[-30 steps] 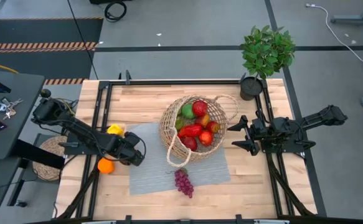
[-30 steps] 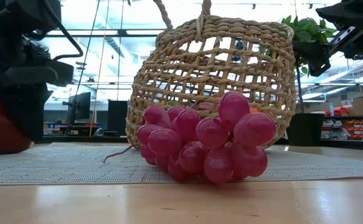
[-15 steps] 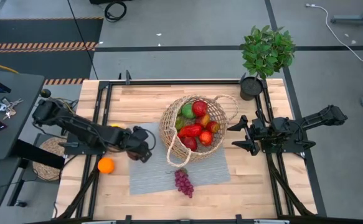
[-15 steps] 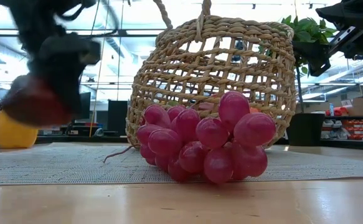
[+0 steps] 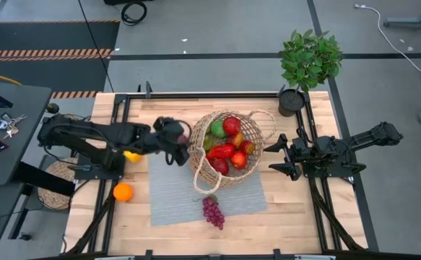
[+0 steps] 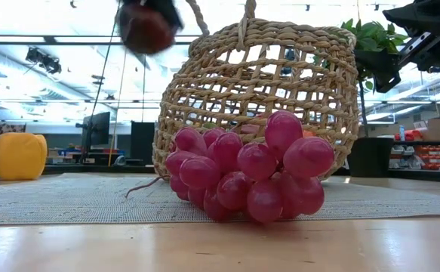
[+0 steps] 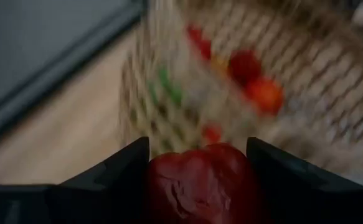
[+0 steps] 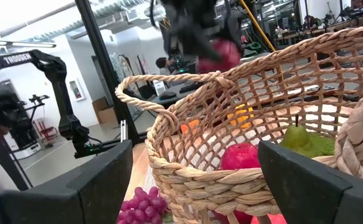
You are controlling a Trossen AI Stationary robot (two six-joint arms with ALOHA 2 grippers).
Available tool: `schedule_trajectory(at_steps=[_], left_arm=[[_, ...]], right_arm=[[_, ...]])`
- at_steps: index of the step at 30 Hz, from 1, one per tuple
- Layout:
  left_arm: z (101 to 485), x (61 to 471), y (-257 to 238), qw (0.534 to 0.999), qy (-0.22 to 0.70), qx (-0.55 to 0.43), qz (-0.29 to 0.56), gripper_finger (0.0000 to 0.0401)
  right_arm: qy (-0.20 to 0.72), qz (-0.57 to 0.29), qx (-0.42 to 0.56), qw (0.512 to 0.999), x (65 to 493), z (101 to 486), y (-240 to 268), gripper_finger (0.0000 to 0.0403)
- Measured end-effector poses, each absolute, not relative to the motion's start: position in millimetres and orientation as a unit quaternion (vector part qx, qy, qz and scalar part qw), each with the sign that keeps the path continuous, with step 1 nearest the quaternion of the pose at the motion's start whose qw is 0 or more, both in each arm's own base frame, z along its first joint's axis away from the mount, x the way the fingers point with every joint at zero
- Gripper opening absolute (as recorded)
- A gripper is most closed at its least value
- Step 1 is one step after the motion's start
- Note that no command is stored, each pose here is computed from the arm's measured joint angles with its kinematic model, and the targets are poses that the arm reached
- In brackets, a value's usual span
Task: Build produce basket
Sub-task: Put the dark red apple into the brown basket
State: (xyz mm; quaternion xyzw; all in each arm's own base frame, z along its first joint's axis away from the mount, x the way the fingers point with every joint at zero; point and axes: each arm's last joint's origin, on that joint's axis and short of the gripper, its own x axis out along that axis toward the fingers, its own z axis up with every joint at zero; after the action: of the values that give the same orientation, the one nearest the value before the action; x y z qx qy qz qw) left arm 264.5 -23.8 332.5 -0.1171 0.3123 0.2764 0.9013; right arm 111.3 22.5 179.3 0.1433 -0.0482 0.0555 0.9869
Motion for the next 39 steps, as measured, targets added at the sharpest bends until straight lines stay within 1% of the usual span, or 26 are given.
schedule_trajectory(at_steps=[5,8,12,17,21,25,28,32,36,39], left_arm=[[375.5,273.3,-20.0,0.937,0.222,-0.074,0.261,0.0261],[391.5,280.6,-20.8,0.956,0.155,-0.054,0.242,0.0263],[406.9,287.7,-21.8,0.970,0.084,-0.024,0.229,0.0264],[416.8,294.7,-23.8,0.974,0.039,0.045,0.217,0.0263],[413.1,301.1,-27.8,0.965,0.061,0.159,0.197,0.0268],[405.4,308.9,-31.5,0.935,0.097,0.294,0.175,0.0266],[397.7,316.5,-33.0,0.898,0.124,0.393,0.152,0.0266],[386.3,327.7,-36.7,0.849,0.151,0.491,0.126,0.0269],[373.2,338.0,-42.2,0.780,0.179,0.593,0.090,0.0264],[365.4,344.1,-47.2,0.725,0.201,0.653,0.084,0.0263]], right_arm=[[-0.048,0.056,0.143,0.987,111.3,179.3,22.5,0.0348],[-0.048,0.056,0.143,0.987,111.3,179.3,22.5,0.0348],[-0.048,0.056,0.143,0.987,111.3,179.3,22.5,0.0348],[-0.048,0.055,0.143,0.987,111.3,179.3,22.5,0.0348],[-0.048,0.056,0.143,0.987,111.3,179.3,22.5,0.0348],[-0.048,0.056,0.143,0.987,111.3,179.3,22.5,0.0348],[-0.048,0.056,0.143,0.987,111.3,179.2,22.5,0.0348],[-0.048,0.056,0.143,0.987,111.3,179.3,22.5,0.0348],[-0.048,0.056,0.143,0.987,111.3,179.3,22.5,0.0348],[-0.048,0.056,0.143,0.987,111.3,179.3,22.5,0.0348]])
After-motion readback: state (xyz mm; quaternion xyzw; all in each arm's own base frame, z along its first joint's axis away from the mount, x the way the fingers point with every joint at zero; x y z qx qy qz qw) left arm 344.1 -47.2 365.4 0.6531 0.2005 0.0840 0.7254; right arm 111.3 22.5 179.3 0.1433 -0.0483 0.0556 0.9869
